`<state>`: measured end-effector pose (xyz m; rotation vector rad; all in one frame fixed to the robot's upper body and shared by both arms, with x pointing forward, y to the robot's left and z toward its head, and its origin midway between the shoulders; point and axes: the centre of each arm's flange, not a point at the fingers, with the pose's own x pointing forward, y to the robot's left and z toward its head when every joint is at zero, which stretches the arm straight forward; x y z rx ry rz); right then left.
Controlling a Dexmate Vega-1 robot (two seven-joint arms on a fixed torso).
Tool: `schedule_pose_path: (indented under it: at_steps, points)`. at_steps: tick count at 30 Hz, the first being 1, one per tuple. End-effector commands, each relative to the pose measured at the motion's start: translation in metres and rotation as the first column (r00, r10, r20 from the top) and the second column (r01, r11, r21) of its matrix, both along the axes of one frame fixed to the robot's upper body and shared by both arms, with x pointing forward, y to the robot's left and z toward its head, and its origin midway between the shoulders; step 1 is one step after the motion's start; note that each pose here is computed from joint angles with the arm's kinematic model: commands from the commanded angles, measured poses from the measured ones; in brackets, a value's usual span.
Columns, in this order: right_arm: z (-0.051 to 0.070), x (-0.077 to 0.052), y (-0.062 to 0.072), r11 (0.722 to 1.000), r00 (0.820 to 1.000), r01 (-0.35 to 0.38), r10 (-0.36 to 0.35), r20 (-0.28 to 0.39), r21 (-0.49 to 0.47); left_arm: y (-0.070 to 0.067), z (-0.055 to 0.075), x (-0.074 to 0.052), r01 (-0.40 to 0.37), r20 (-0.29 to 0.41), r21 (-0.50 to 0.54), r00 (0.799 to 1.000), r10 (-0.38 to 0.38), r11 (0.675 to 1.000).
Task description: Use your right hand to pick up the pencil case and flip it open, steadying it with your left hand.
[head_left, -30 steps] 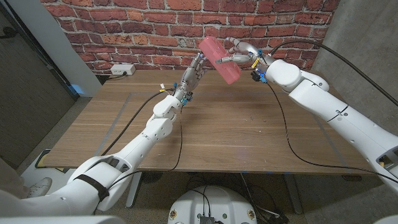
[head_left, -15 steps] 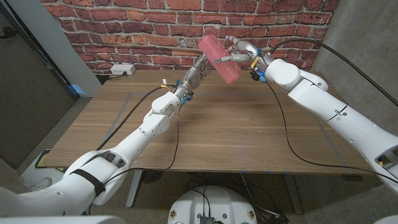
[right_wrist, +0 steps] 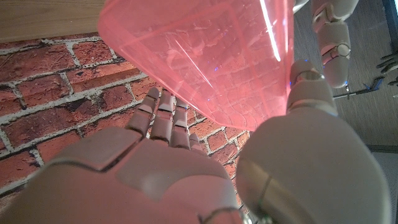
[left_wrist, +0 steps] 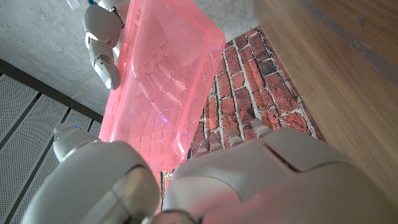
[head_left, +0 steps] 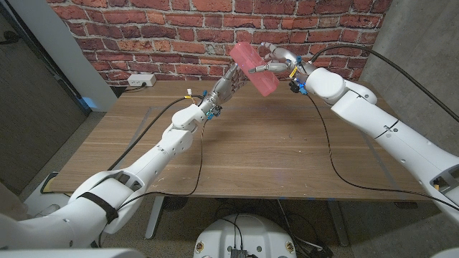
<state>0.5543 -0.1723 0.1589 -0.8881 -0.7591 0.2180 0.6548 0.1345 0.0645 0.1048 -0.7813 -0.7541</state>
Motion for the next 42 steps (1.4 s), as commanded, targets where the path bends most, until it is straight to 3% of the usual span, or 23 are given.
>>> schedule_pose_path:
  at_steps: [1, 26, 42]
  points:
    - [-0.001, -0.007, 0.0, 1.0, 1.0, -0.018, 0.019, 0.022, -0.004, 0.005, -0.003, 0.003, 0.003, -0.032, -0.019, 0.999, -0.003, 1.0]
    - [-0.006, -0.011, 0.01, 0.997, 0.997, -0.075, 0.076, 0.006, -0.036, -0.006, -0.004, 0.004, 0.001, -0.033, -0.001, 0.999, -0.001, 1.0]
    - [-0.01, 0.0, 0.014, 0.996, 0.997, -0.072, 0.071, -0.014, -0.043, -0.01, -0.001, 0.002, 0.045, -0.024, 0.009, 0.999, -0.044, 0.999]
